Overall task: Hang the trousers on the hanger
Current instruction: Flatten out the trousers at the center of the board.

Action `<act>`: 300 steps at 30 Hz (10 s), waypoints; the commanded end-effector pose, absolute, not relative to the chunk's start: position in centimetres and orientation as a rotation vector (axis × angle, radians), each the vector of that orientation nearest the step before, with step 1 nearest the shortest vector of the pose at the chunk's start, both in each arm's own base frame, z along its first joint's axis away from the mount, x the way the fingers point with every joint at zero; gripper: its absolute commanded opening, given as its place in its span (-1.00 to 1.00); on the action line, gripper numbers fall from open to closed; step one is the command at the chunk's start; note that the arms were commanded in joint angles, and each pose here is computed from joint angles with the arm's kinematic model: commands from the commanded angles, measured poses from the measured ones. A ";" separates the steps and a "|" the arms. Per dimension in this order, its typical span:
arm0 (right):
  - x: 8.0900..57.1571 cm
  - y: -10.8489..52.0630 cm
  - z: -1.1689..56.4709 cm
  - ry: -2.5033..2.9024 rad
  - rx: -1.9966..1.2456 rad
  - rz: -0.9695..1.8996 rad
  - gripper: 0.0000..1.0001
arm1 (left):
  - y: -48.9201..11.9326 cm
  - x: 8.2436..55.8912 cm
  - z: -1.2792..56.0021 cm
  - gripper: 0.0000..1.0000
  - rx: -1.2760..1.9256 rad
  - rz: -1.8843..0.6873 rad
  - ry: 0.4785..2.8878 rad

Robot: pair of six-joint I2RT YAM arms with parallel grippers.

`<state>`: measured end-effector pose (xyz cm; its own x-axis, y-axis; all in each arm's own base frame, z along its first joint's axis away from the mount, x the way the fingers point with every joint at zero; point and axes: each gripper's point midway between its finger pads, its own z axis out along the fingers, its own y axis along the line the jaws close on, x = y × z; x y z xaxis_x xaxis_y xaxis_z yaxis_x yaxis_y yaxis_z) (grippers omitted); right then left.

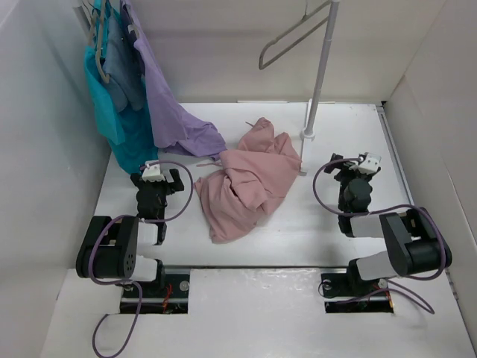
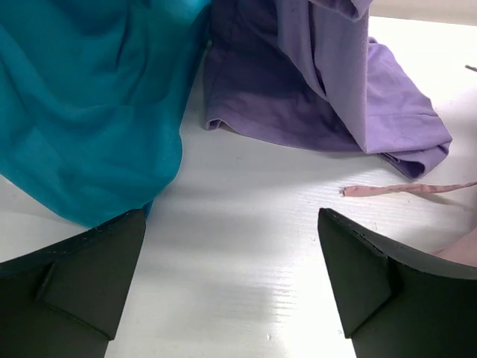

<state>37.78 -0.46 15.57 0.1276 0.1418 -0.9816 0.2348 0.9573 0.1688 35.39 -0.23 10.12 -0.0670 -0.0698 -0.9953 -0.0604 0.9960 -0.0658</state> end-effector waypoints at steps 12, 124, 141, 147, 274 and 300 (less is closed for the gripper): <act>39.3 3.6 24.3 1.701 0.039 -0.473 0.99 | -8.8 33.9 20.5 1.00 0.685 0.014 1.349; 32.9 7.1 41.6 1.714 0.338 0.419 -1.00 | -26.7 26.0 9.0 1.00 1.678 -0.472 1.796; 32.2 5.6 40.0 1.732 0.425 0.376 -1.00 | -34.9 22.8 8.7 -1.00 1.546 -0.687 1.675; 31.0 5.0 39.1 1.737 0.434 0.367 -1.00 | -32.7 23.1 9.9 -1.00 1.554 -0.547 1.738; 35.9 -0.3 15.8 2.297 0.763 0.268 -1.00 | -11.9 26.7 11.0 -1.00 1.072 0.200 2.310; 38.4 -10.0 18.2 2.271 0.800 -0.011 -1.00 | -8.7 44.7 20.5 -0.24 0.926 0.334 2.032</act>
<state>36.33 -9.25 16.53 -0.5797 0.5710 -0.5813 0.5746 0.7923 0.2052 40.60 -8.89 17.68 -0.3724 0.7686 -0.5201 0.5830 0.6298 0.5133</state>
